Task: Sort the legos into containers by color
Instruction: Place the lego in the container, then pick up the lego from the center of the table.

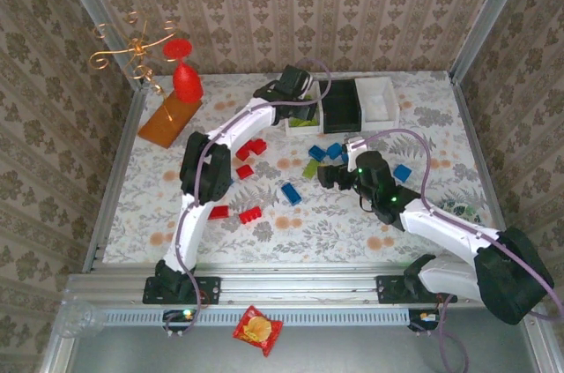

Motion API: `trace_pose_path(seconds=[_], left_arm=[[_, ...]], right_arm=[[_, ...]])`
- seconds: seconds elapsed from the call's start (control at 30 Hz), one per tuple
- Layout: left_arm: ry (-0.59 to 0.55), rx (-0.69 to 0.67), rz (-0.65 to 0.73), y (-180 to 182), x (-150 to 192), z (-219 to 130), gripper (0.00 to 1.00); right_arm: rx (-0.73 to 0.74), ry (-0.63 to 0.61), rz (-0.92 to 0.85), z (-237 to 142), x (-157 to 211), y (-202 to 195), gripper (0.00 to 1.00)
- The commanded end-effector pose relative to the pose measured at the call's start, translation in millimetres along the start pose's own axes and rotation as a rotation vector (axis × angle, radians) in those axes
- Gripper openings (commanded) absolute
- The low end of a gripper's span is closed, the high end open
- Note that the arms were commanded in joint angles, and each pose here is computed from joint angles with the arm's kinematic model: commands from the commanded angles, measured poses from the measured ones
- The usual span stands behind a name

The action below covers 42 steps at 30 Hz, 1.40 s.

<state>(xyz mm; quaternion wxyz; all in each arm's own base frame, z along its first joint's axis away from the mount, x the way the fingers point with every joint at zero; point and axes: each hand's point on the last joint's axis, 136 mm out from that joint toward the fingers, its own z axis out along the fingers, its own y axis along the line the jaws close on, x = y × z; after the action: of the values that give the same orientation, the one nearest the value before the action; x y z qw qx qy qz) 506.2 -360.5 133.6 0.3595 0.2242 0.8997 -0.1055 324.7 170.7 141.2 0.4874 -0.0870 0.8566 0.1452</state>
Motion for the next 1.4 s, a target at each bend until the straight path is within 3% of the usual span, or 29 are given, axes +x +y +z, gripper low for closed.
trace_pose_path(seconds=[0.0,0.27,0.47,0.83,1.27,1.37], left_arm=[[-0.074,0.012,-0.012,4.2,-22.0,-55.6,0.68],[-0.165,0.031,-0.141,36.8,49.6,-151.5,0.76],[-0.165,0.035,-0.203,49.0,102.7,-189.0,0.77],[-0.151,0.024,-0.195,55.0,140.1,-202.4,0.77],[-0.149,0.008,-0.202,61.2,155.6,-197.2,0.77],[-0.152,0.002,-0.201,63.3,156.6,-196.9,0.77]], right_arm=[[0.08,0.05,0.098,9.8,6.0,-7.3,0.96],[0.163,0.201,0.158,59.6,41.7,16.2,0.89],[0.195,0.224,0.107,89.6,53.4,26.0,0.86],[0.268,0.265,0.058,126.6,73.3,24.0,0.74],[0.288,0.263,-0.039,122.3,79.4,33.6,0.36],[0.27,0.252,-0.056,118.9,72.4,34.0,0.31]])
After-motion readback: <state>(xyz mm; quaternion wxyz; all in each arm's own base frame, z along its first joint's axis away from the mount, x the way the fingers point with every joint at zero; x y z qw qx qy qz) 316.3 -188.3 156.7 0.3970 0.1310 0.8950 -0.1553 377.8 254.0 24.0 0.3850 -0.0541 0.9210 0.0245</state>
